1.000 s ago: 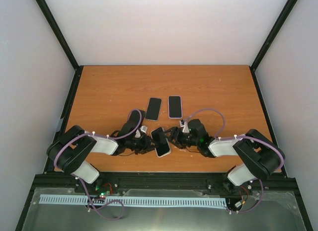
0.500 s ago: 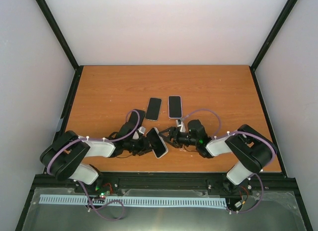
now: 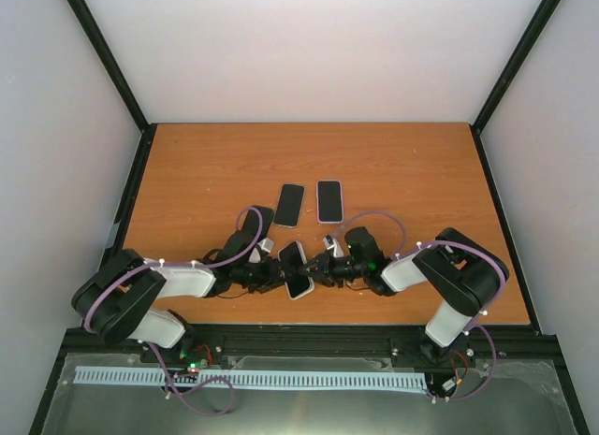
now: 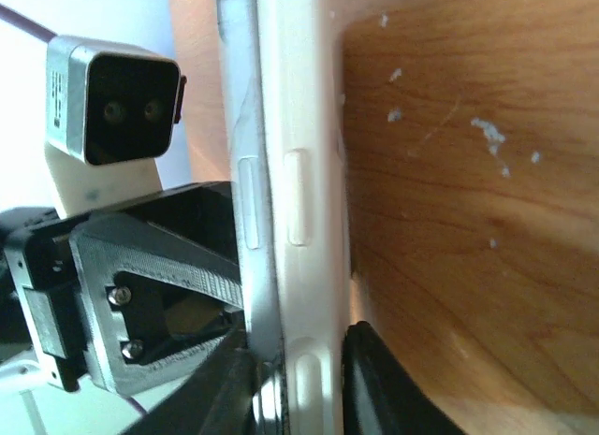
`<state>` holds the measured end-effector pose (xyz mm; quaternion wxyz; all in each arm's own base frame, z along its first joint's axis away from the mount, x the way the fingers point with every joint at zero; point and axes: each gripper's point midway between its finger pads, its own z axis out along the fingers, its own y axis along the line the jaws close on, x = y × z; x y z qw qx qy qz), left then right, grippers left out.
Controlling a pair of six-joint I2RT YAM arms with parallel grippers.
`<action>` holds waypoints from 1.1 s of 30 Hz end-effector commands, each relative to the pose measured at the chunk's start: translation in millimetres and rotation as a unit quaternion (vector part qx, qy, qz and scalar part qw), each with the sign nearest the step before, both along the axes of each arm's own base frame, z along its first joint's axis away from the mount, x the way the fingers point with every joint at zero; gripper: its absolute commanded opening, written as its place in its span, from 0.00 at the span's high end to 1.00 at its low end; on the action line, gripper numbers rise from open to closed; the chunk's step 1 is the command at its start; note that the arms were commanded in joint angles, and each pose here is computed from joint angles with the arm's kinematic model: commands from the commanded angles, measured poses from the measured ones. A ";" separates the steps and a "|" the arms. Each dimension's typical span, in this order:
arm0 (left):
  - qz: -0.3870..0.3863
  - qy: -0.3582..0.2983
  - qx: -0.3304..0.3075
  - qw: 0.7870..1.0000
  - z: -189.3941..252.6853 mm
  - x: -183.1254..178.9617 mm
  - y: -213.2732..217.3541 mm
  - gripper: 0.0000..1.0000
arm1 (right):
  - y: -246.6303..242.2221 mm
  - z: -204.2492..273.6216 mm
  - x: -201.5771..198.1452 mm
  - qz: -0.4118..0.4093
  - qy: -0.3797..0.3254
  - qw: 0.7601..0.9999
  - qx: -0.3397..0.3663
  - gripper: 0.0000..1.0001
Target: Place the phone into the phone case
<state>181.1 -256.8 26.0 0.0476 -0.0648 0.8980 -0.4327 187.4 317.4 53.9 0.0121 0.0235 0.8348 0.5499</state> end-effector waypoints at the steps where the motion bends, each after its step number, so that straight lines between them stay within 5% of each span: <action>1: 0.002 -0.005 0.025 1.000 -7.0 -2.1 7.0 0.58 | 11.4 22.3 -3.2 0.031 -0.031 0.998 0.035 0.83; 6: 0.002 -0.003 0.027 1.000 -8.2 -2.3 7.2 0.57 | 9.8 19.9 -2.6 0.024 -0.030 0.999 0.034 0.92; 9: 0.002 -0.002 0.028 1.000 -9.4 -2.9 7.9 0.57 | 10.1 20.1 -2.4 0.023 -0.030 0.999 0.033 0.69; 11: 0.003 -0.001 0.030 1.000 -10.4 -3.0 8.8 0.57 | 9.6 20.9 -1.6 0.021 -0.032 0.999 0.033 0.63; 16: 0.005 0.001 0.036 0.999 -13.0 -3.6 10.4 0.57 | 7.0 18.0 0.0 0.014 -0.037 0.999 0.021 0.90; 19: 0.005 0.004 0.036 0.999 -13.5 -4.1 10.4 0.57 | 5.4 14.9 -0.3 0.012 -0.039 0.999 0.015 0.97; 24: 0.014 0.008 0.026 1.000 -5.5 -4.8 10.7 0.55 | 2.0 16.3 1.5 0.010 -0.058 0.998 0.002 0.97; 33: 0.040 -0.073 -0.130 0.988 80.0 -0.5 12.1 0.22 | -2.8 110.0 -1.4 0.004 -0.189 0.977 0.100 0.97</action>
